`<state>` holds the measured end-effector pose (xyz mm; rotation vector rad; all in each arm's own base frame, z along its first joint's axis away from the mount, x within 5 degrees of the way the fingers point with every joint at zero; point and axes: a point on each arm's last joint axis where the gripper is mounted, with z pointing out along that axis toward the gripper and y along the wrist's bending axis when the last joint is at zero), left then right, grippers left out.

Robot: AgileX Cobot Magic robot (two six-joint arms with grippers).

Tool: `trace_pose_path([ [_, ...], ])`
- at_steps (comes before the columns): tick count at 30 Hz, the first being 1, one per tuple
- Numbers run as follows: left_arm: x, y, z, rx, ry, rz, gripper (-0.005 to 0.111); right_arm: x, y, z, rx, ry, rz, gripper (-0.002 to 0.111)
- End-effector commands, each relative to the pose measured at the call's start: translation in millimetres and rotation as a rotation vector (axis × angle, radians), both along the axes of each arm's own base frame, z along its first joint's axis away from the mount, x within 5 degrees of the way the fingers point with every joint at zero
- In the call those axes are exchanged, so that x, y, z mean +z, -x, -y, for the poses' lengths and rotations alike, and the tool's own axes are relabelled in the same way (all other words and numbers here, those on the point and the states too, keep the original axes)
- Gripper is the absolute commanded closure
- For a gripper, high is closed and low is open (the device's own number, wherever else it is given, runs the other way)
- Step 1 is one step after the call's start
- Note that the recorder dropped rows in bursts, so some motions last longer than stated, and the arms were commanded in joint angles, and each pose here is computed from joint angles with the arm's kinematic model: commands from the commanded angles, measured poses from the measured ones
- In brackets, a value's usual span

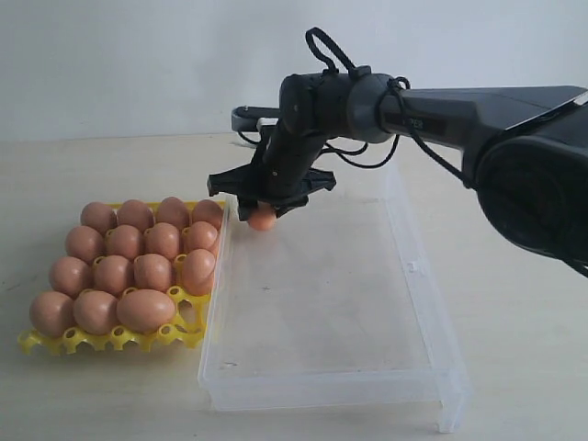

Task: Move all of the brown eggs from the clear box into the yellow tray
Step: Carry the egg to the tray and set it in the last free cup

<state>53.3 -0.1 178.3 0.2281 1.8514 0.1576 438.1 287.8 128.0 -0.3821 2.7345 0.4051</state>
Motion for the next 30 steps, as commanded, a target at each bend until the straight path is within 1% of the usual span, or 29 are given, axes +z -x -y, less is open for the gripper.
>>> trace_pose_path([
  [1, 2, 0, 0, 0.000, 0.006, 0.018, 0.107, 45, 12, -9, 0.152, -0.008, 0.221, 0.108],
  [5, 2, 0, 0, 0.000, 0.006, 0.018, 0.107, 61, 42, -21, 0.259, -0.049, 0.430, 0.108],
  [7, 2, 0, 0, 0.000, 0.006, 0.018, 0.107, 58, 65, -28, 0.304, -0.066, 0.493, 0.108],
  [11, 2, 0, 0, 0.000, 0.006, 0.018, 0.107, 47, 106, -35, 0.357, -0.099, 0.554, 0.108],
  [15, 2, 0, 0, 0.000, 0.006, 0.018, 0.107, 32, 136, -37, 0.390, -0.123, 0.592, 0.108],
  [19, 2, 0, 0, 0.000, 0.006, 0.018, 0.107, 19, 155, -38, 0.420, -0.128, 0.597, 0.108],
  [24, 2, 0, 0, 0.000, 0.006, 0.018, 0.107, 9, 172, -41, 0.453, -0.126, 0.579, 0.108],
  [30, 2, 0, 0, 0.000, 0.006, 0.018, 0.107, 5, 179, -43, 0.472, -0.120, 0.563, 0.108],
])
